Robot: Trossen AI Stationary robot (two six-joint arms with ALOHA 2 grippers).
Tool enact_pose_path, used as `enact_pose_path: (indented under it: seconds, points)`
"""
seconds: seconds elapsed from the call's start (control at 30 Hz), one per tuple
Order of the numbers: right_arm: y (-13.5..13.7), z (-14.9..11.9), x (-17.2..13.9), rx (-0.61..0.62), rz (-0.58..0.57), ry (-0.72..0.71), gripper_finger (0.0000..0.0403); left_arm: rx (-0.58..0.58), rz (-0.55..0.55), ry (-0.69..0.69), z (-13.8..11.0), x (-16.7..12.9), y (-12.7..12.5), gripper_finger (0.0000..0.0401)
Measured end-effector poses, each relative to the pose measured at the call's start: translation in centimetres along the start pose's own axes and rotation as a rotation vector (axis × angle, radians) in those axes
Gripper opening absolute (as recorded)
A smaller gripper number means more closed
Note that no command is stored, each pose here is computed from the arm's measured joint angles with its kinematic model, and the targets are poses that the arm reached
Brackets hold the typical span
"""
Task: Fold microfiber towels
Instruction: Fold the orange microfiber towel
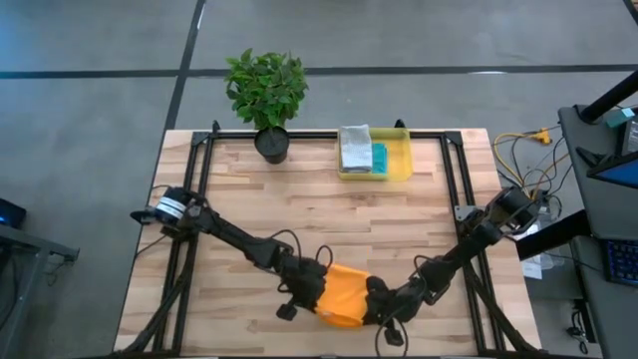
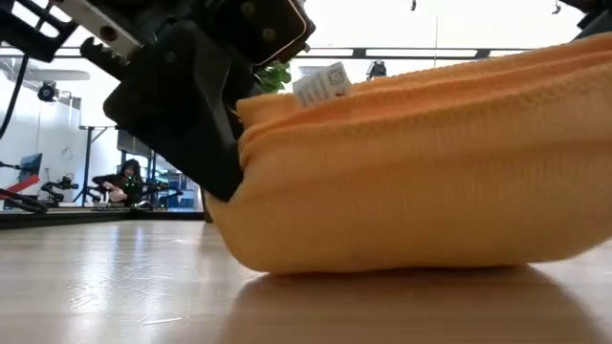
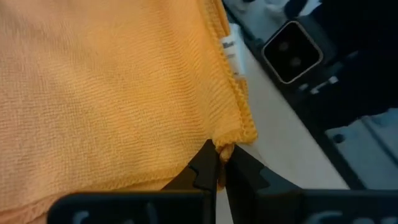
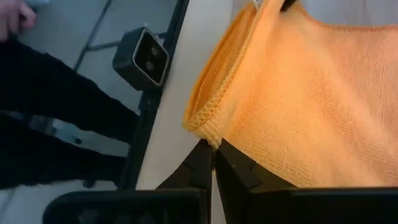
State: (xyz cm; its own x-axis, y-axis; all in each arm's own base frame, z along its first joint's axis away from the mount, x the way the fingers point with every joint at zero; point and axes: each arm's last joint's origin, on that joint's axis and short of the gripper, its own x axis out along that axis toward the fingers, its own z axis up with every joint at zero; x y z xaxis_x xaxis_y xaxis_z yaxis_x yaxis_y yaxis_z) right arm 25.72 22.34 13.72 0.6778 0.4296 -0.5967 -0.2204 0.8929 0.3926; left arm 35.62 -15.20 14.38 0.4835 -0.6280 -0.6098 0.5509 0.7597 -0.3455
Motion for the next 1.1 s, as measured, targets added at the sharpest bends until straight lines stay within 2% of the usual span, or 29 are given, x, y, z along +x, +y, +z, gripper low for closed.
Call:
enact_pose_path:
  seconds: [0.17,0.23,0.3,0.53,0.63,0.7,1.1]
  points:
    - [-0.5,-0.6,-0.4,0.091,0.035,-0.042,0.0009,-0.054,-0.08,-0.043,0.3,-0.8,1.3,0.0]
    - [-0.8,-1.0,-0.7,0.133,0.063,-0.074,0.0009,-0.076,-0.144,-0.083,0.4,-1.1,1.8,0.0]
    - [-1.1,-1.4,-1.0,0.193,0.105,-0.126,0.0009,-0.109,-0.162,-0.108,0.1,-1.4,2.4,0.0]
    - [-3.8,-4.2,-2.6,0.405,0.051,-0.228,0.0009,-0.179,-0.081,-0.157,-1.1,-2.3,4.3,0.0]
    - [-4.6,-5.1,-3.2,0.454,0.037,-0.251,0.0009,-0.23,-0.034,-0.209,-1.8,-2.8,5.2,0.0]
    - [-4.9,-5.5,-3.4,0.474,0.028,-0.249,0.0009,-0.265,0.004,-0.236,-2.1,-3.2,5.9,0.0]
    - [-5.9,-5.7,-3.6,0.533,-0.037,-0.27,0.0009,-0.284,0.14,-0.287,-2.2,-4.0,6.7,0.0]
